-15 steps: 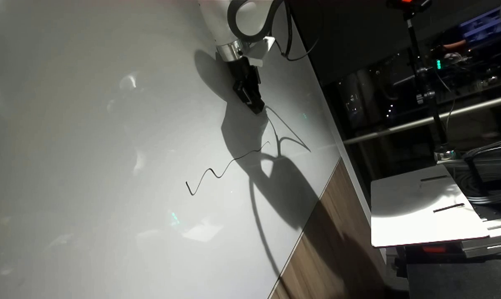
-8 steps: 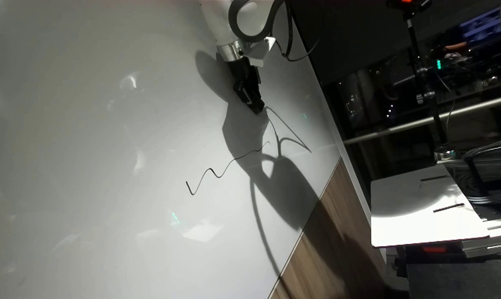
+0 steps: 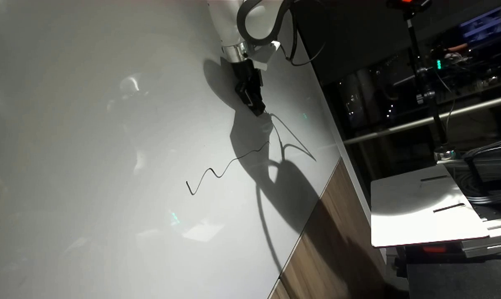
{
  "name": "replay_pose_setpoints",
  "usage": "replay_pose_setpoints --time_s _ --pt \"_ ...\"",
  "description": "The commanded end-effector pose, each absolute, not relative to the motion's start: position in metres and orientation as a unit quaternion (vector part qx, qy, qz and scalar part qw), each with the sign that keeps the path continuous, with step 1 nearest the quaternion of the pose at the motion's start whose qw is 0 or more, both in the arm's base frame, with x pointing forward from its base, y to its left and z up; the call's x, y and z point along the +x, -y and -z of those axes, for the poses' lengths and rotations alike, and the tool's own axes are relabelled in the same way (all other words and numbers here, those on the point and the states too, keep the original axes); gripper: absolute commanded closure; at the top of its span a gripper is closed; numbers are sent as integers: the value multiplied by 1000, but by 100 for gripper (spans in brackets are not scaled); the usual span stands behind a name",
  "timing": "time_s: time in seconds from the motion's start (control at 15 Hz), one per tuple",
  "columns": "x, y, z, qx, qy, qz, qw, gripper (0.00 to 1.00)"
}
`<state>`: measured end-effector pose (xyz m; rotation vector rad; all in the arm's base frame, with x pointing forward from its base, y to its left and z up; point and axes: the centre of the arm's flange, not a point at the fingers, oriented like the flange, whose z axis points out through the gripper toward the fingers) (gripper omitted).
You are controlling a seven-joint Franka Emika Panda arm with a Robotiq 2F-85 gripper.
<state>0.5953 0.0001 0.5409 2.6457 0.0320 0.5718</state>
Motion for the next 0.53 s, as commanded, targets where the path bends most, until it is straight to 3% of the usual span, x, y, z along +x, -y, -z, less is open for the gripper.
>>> replay_pose_setpoints --time_s 0.0,0.47 --pt "627 20 -527 950 -8 -244 193 68" --pt "630 -9 -535 952 -13 -250 176 68"
